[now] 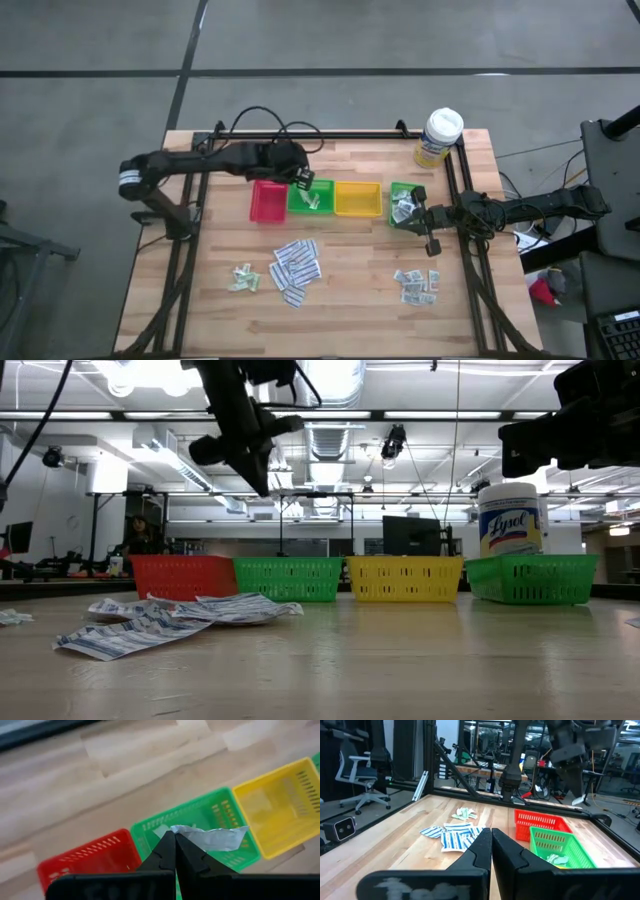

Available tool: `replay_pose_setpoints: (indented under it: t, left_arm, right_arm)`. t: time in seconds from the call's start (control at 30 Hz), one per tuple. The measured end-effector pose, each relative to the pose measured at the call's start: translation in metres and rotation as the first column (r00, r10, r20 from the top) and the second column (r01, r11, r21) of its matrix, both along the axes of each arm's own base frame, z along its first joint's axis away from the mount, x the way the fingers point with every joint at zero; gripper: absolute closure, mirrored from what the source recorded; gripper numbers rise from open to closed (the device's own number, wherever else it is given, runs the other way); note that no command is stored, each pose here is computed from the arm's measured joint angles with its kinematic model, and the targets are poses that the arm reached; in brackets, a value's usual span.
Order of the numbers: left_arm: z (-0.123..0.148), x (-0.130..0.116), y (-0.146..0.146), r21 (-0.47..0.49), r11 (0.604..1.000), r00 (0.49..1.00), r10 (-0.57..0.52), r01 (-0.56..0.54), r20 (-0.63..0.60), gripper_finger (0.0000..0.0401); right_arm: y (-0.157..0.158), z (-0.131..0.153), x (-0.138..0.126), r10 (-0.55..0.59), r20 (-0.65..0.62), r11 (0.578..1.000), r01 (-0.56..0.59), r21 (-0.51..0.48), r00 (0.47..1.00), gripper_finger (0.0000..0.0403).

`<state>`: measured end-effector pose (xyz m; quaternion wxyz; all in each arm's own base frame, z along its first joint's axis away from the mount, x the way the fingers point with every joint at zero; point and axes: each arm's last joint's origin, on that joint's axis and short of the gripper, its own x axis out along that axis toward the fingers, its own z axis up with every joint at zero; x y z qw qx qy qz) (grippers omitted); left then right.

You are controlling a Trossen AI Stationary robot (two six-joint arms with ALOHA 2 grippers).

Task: Pick & Place First Aid Supplies
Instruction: Put the green bandage into the left green bin

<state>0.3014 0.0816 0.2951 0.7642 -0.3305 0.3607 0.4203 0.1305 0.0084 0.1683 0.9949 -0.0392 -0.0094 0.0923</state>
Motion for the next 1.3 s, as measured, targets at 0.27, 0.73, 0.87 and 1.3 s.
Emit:
replay_pose_setpoints:
  t: [0.27, 0.73, 0.87, 1.3]
  left_arm:
    - [-0.022, 0.015, 0.020, -0.177, 0.984, 0.999, -0.016, 0.011, -0.028, 0.0401]
    - [-0.052, 0.039, 0.043, -0.355, 0.935, 0.996, -0.028, -0.002, -0.080, 0.0401]
    - [-0.055, 0.044, 0.045, -0.371, 0.929, 0.992, -0.039, -0.009, -0.122, 0.0401]
    - [-0.060, 0.047, 0.045, -0.369, 0.928, 0.987, -0.015, -0.046, -0.161, 0.0401]
  right_arm:
    - [0.000, 0.000, 0.000, 0.000, -0.001, 1.000, 0.000, 0.000, 1.000, 0.0394]
    - [0.000, 0.000, 0.000, 0.000, -0.001, 1.000, 0.000, 0.000, 1.000, 0.0394]
    - [0.000, 0.000, 0.000, 0.001, -0.002, 1.000, -0.001, 0.000, 1.000, 0.0394]
    - [0.000, 0.000, 0.000, 0.001, -0.002, 1.000, -0.001, 0.000, 1.000, 0.0394]
